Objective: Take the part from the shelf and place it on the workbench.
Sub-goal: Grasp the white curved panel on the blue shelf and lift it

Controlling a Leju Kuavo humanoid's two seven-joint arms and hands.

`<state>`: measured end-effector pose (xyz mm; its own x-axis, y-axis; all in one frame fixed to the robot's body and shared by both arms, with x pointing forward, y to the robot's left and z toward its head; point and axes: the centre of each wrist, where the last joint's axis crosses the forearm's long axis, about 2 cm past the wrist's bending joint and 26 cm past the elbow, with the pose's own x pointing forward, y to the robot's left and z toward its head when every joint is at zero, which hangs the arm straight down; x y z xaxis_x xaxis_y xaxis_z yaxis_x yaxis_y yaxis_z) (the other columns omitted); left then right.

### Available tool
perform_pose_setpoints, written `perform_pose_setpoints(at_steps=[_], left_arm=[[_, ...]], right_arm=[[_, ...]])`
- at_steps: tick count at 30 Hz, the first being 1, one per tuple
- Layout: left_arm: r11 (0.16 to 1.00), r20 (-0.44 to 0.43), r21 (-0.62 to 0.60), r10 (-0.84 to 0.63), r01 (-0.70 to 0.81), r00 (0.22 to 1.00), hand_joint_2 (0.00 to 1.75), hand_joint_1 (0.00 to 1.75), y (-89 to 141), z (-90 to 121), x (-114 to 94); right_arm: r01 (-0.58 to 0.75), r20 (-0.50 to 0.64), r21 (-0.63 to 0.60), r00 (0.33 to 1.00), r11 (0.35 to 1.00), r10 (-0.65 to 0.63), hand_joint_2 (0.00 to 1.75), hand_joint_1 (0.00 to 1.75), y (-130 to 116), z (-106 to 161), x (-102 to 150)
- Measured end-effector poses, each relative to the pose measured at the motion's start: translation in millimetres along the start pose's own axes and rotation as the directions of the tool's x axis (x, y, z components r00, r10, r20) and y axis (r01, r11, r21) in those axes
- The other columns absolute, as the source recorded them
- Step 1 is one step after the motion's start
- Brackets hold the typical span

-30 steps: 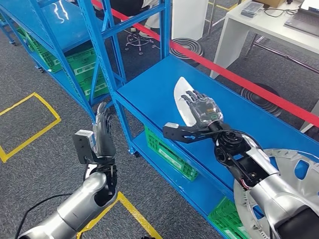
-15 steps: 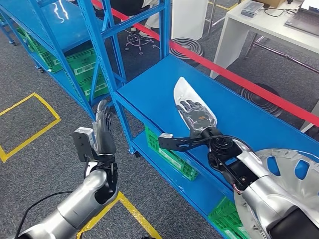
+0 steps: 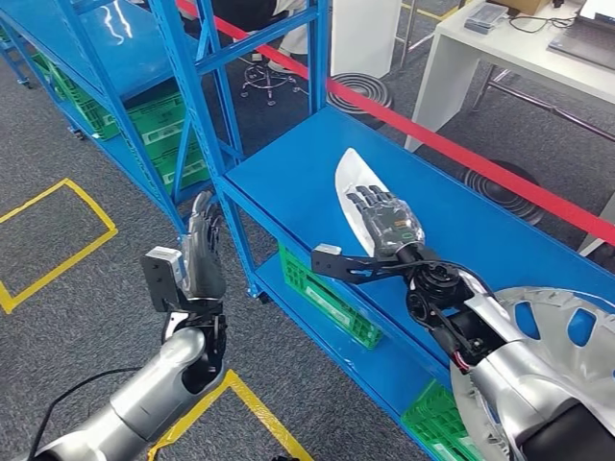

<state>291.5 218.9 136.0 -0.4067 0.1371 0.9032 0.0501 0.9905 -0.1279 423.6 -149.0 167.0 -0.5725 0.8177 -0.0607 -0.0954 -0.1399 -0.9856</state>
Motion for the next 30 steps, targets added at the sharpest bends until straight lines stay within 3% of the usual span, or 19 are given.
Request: perform_pose_setpoints(at_steps=[12,30], left_arm=[[0.998,-0.032,-0.068,-0.015,0.013,0.999,0.0,0.0,-3,-7,9],[0.999,0.034,-0.014,0.048,-0.048,0.998,0.0,0.0,-4,-5,10]], right_arm=[[0.003,-0.002,0.068,1.0,0.998,-0.002,1.75,0.0,21,6,8],[-0.048,-0.009,0.177,0.999,0.983,0.051,1.75,0.0,35,13,-1]])
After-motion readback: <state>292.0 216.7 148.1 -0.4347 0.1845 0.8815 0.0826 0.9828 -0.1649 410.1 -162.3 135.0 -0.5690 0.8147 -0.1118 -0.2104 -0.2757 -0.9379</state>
